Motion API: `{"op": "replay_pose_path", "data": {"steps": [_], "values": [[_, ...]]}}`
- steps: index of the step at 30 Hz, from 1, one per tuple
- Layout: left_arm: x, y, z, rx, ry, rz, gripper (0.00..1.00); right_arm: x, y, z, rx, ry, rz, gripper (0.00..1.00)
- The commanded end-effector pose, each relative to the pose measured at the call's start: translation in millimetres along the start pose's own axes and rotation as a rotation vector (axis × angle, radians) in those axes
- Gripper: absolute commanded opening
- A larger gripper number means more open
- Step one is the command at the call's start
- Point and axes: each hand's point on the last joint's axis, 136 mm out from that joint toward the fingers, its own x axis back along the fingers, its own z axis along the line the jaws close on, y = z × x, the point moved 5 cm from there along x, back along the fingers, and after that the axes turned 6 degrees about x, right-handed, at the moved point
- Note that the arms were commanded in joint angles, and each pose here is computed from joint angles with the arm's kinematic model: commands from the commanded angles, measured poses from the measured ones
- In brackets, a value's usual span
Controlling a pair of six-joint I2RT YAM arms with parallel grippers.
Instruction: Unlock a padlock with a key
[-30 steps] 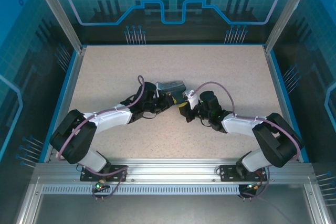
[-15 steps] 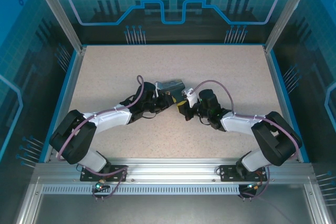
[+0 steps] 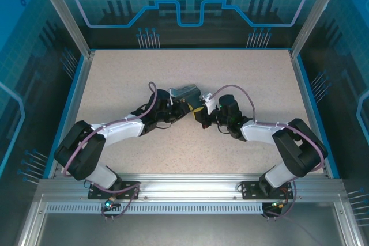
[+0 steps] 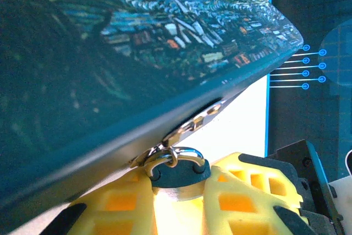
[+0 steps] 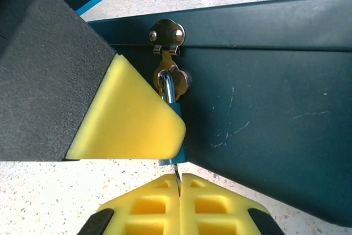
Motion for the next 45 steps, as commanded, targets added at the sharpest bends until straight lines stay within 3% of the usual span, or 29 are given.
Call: {"op": "replay_pose_path", "data": {"steps": [1, 16, 22, 29, 36, 41, 45], "values": [[3, -18, -3, -0.013, -0.031, 0.087, 0.05, 4, 44, 2, 0.033, 0.026, -0.178, 0.0], [-15, -22, 26, 0.028, 0.026, 0.101, 0.05, -14, -26, 4, -0.185, -0.031, -0.019, 0.0], [-22, -25, 42, 0.056, 0.052, 0.103, 0.11, -24, -44, 1, -0.219, -0.042, 0.027, 0.0], [-17, -25, 51, 0.054, 0.069, 0.066, 0.3, -29, -57, 0, -0.261, -0.051, 0.074, 0.0], [14, -18, 35, 0.0, 0.032, -0.017, 0.61, -32, -58, 3, -0.278, -0.019, 0.113, 0.0], [43, -14, 36, 0.019, 0.002, -0.088, 0.71, -34, -51, 7, -0.317, 0.016, 0.136, 0.0], [55, -17, 39, 0.09, -0.081, -0.113, 0.72, -32, -40, 12, -0.414, 0.038, 0.143, 0.0]]}}
